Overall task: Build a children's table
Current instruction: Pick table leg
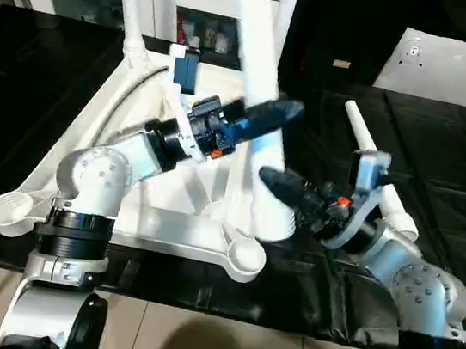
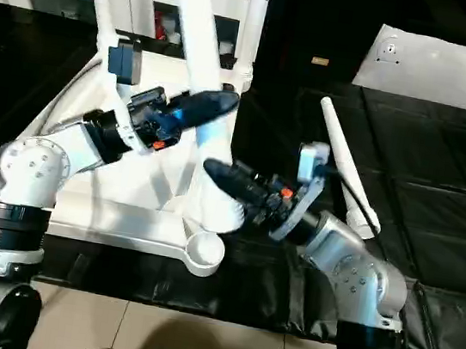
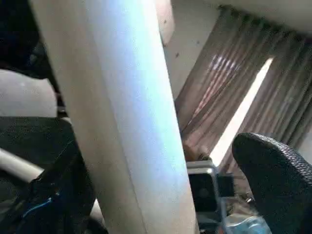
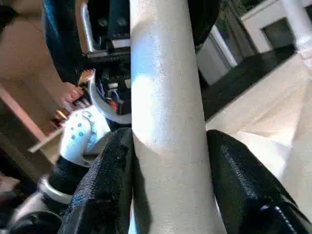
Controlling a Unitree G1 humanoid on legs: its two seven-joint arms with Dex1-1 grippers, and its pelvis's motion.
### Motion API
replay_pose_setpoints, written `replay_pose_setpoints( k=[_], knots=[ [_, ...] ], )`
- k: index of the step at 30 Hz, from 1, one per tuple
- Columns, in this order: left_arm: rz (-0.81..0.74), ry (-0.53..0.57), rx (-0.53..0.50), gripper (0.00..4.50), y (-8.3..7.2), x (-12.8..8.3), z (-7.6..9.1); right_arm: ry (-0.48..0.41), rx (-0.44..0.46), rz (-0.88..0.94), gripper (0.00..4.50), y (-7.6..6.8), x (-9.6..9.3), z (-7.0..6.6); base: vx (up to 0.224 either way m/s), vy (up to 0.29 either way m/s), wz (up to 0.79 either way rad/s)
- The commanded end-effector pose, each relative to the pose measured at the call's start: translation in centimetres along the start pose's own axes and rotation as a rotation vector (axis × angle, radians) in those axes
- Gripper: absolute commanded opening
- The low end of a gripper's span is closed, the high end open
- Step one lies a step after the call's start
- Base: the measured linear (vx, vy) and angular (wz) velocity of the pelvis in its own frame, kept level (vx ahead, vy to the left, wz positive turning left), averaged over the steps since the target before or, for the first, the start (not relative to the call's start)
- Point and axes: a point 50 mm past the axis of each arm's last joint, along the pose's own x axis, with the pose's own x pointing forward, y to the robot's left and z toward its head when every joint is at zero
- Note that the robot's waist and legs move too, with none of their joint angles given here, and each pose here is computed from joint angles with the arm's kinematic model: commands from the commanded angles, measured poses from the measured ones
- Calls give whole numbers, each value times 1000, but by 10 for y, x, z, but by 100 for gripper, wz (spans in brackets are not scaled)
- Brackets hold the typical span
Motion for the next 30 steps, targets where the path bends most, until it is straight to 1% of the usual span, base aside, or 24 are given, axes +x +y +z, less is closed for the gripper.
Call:
replay_pose_setpoints(
  k=[1, 3, 4, 6, 7, 8, 12, 18, 19, 20, 21, 24, 28, 30],
  knots=[
    [12, 32, 20, 414, 1, -5, -5, 13, -28, -36, 187, -4, -3, -3, 0, 0, 0],
    [20, 38, 6, 407, 2, -14, -12, 42, -29, -56, 187, -7, -5, -13, 0, 0, 0],
    [23, 38, 4, 402, 2, -16, -14, 49, -28, -62, 187, -8, -5, -16, 0, 0, 0],
    [19, 57, -3, 399, 2, -25, -26, 65, -15, -66, 187, -9, -6, -26, 0, 0, 0],
    [13, 57, -15, 383, 1, -28, -30, 68, -10, -65, 187, -9, -6, -30, 0, 0, 0],
    [11, 51, -21, 383, 1, -29, -30, 69, -9, -63, 187, -9, -6, -31, 0, 0, 0],
    [-12, 50, -39, 349, -3, -31, -37, 84, -14, -63, 187, -11, -5, -36, 0, 0, 0],
    [-11, 47, -38, 308, -2, -31, -40, 100, -30, -65, 187, -12, -5, -38, 0, 0, 0],
    [-13, 46, -35, 304, -2, -31, -40, 102, -34, -65, 187, -13, -5, -38, 0, 0, 0],
    [-10, 41, -19, 288, -2, -31, -39, 109, -45, -68, 187, -13, -5, -39, 0, 0, 0],
    [-10, 41, -19, 288, -2, -31, -39, 109, -45, -68, 187, -13, -5, -39, 0, 0, 0],
    [0, 56, 33, 261, 0, -31, -39, 116, -58, -72, 187, -14, -4, -40, 0, 0, 0],
    [-15, 63, 39, 225, -1, -32, -41, 117, -62, -68, 187, -15, -4, -41, 0, 0, 0],
    [-24, 65, 33, 218, -2, -32, -41, 117, -64, -68, 187, -15, -4, -41, 0, 0, 0]
  ],
)
